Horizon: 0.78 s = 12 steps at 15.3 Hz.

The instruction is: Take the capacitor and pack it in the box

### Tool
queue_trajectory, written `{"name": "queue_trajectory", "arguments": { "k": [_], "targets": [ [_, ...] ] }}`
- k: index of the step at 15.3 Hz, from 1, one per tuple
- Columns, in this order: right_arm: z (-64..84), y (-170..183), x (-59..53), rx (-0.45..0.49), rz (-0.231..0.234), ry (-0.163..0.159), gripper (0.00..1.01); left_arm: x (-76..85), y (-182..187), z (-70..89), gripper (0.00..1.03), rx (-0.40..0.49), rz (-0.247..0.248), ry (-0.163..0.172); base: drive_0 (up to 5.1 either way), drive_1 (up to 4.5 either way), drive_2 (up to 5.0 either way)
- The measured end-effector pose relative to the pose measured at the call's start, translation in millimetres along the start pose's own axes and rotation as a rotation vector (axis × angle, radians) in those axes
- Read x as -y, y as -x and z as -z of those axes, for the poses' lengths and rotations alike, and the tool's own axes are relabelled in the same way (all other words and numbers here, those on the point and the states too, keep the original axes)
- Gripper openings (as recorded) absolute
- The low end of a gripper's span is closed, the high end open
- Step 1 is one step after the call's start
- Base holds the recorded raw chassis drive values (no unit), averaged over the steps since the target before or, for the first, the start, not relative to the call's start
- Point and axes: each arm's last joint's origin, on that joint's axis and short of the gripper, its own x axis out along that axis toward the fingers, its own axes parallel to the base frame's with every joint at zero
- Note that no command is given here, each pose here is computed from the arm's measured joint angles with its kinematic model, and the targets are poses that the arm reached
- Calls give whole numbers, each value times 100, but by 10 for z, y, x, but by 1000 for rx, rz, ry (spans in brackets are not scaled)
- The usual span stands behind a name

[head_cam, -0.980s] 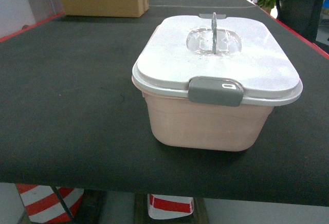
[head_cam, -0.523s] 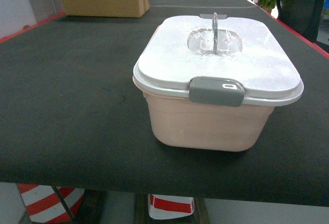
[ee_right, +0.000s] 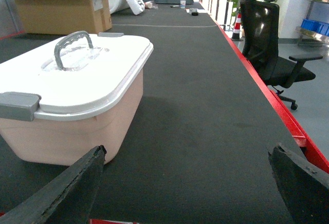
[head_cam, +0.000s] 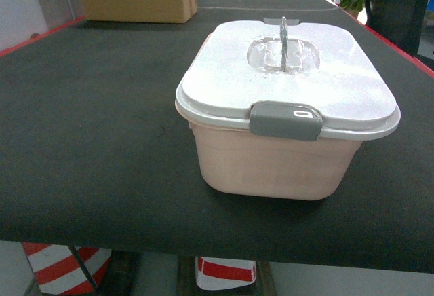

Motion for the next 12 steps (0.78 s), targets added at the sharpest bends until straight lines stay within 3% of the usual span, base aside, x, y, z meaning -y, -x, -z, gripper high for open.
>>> {"name": "queue_trajectory", "arguments": {
  "k": [12],
  "targets": [
    [0,0,0,0,0,0,98,0,0,0,98,0,0,0,0,0,0]
  ]
}}
